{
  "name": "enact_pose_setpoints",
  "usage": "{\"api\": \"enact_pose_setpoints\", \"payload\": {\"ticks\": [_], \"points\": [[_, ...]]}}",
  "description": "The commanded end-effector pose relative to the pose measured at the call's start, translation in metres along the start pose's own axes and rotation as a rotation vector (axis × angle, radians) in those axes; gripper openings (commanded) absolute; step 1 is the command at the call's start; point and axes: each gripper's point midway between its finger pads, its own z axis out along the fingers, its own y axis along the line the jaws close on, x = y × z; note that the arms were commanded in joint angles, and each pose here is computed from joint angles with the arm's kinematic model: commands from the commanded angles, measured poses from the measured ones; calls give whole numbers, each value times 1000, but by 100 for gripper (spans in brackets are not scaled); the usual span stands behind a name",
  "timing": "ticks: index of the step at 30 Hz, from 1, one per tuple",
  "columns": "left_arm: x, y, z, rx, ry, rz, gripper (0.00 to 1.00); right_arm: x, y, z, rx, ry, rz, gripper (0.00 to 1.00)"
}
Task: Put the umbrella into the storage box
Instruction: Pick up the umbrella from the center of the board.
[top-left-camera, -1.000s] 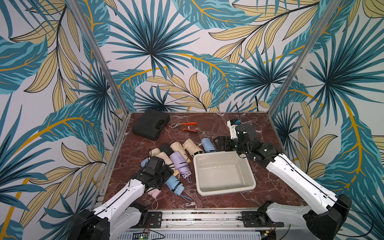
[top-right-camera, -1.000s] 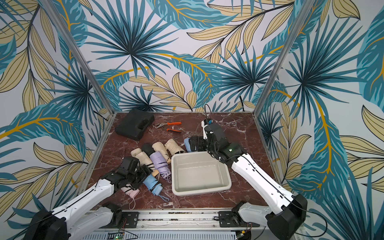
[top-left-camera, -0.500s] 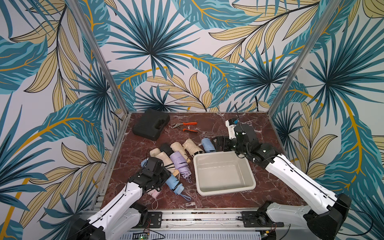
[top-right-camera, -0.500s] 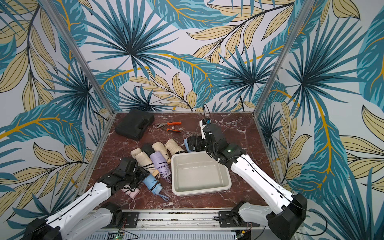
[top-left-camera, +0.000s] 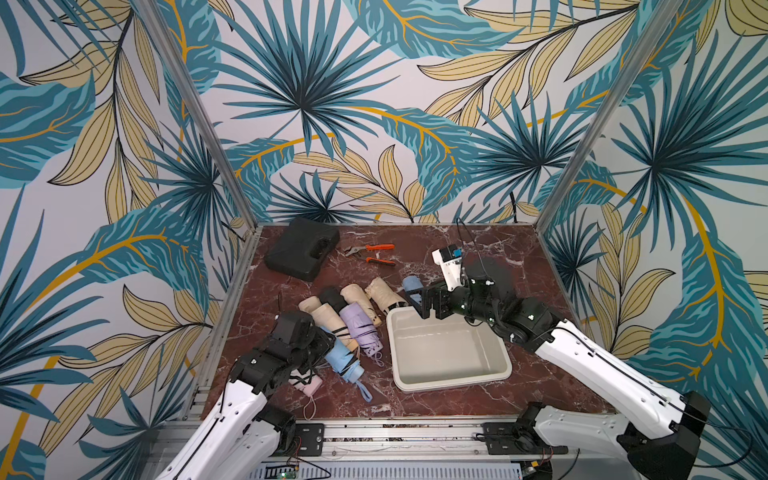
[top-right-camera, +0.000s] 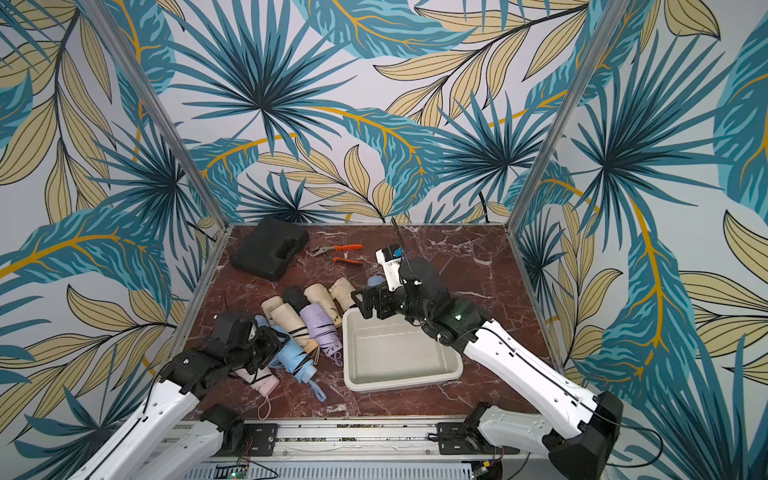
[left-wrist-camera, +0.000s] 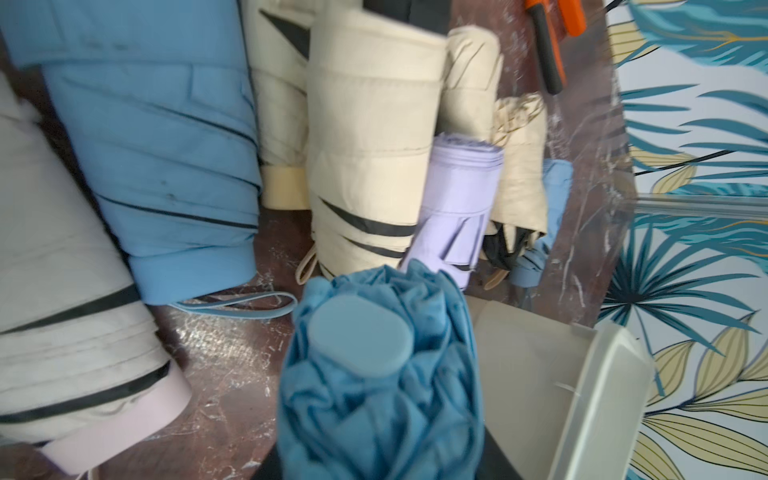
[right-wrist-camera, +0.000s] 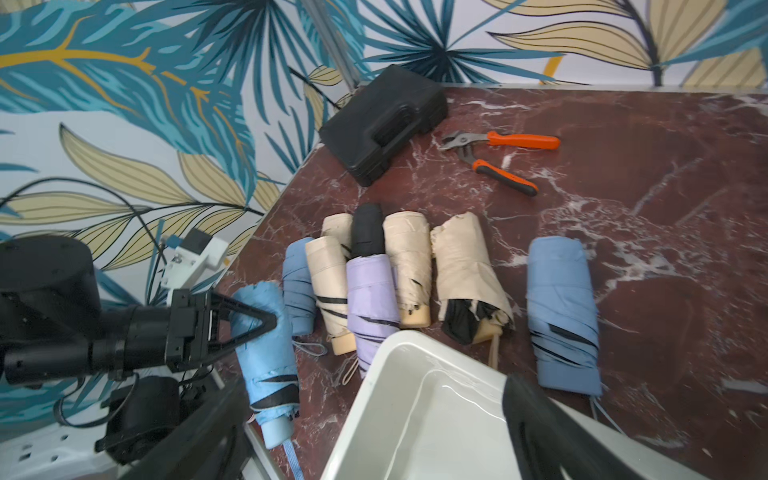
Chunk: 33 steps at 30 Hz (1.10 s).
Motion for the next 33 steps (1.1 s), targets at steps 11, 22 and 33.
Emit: {"api": "enact_pose_setpoints", "payload": {"ticks": [11,22,33], "points": [[-65,-109,-81,383,-294,-98,29,26,93,52,-319,-217,-406,98],[-64,-130,-78,491,-231,-220,29,26,108,94,-366,-274,-399,96],[-54,-105,-73,488,-199,-334,29,23,118,111,-403,-296,-392,51]]}}
